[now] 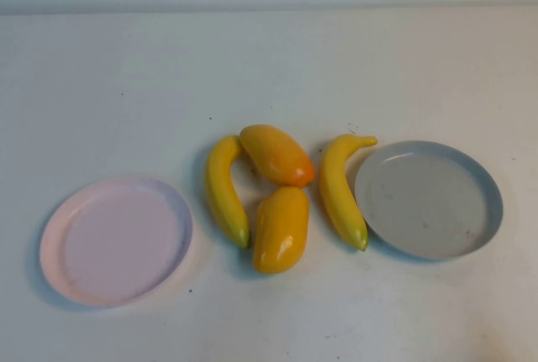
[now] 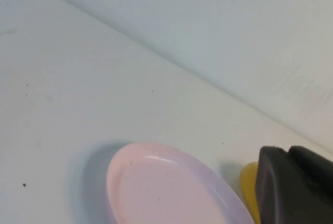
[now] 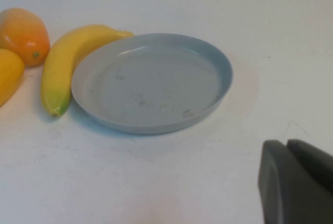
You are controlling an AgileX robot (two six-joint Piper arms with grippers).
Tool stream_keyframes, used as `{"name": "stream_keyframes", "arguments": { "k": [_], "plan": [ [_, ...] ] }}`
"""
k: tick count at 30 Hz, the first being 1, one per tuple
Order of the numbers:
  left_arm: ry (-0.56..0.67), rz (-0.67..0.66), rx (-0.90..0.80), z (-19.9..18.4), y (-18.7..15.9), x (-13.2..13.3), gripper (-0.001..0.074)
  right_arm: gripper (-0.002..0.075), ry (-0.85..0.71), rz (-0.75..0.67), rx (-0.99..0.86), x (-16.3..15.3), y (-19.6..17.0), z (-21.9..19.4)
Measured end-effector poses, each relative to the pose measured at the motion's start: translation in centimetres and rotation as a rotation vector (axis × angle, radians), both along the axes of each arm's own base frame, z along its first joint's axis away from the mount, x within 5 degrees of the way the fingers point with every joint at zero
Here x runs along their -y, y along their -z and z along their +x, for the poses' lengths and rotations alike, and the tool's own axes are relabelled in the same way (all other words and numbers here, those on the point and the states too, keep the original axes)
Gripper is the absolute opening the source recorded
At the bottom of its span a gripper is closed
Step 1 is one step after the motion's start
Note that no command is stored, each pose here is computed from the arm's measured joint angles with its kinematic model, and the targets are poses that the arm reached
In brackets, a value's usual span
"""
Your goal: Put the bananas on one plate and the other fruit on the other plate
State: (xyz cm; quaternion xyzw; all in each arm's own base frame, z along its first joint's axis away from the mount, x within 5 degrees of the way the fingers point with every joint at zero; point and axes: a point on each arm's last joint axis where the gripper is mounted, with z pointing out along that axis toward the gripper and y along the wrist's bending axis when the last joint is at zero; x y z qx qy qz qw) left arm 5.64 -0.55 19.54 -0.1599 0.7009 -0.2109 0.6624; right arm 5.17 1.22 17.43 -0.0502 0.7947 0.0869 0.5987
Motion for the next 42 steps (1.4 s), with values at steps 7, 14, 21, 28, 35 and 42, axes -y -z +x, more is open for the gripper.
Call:
{"name": "stream_keyframes", "arguments": {
  "k": [7, 14, 21, 28, 35, 42],
  "plan": [
    [0.054, -0.008, -0.115, -0.4, -4.0, 0.5, -0.0002, -0.0017, 0.0, 0.0, 0.0, 0.0, 0.0, 0.0],
    [0.16, 0.145, -0.446, 1.6, -8.6, 1.2, -0.0002, -0.0017, 0.0, 0.0, 0.0, 0.0, 0.0, 0.0],
    [0.323, 0.318, -0.691, 6.7, -11.1, 2.1, -0.0002, -0.0017, 0.0, 0.0, 0.0, 0.0, 0.0, 0.0],
    [0.548, 0.392, -0.781, 13.7, -11.1, 4.2, -0.0002, -0.0017, 0.0, 0.0, 0.0, 0.0, 0.0, 0.0],
    [0.71, 0.497, -0.88, 18.9, -10.3, 10.2, -0.0002, -0.0017, 0.0, 0.0, 0.0, 0.0, 0.0, 0.0],
    [0.82, 0.648, -0.964, 21.3, -8.8, 17.6, -0.0002, -0.0017, 0.0, 0.0, 0.0, 0.0, 0.0, 0.0]
  ]
}}
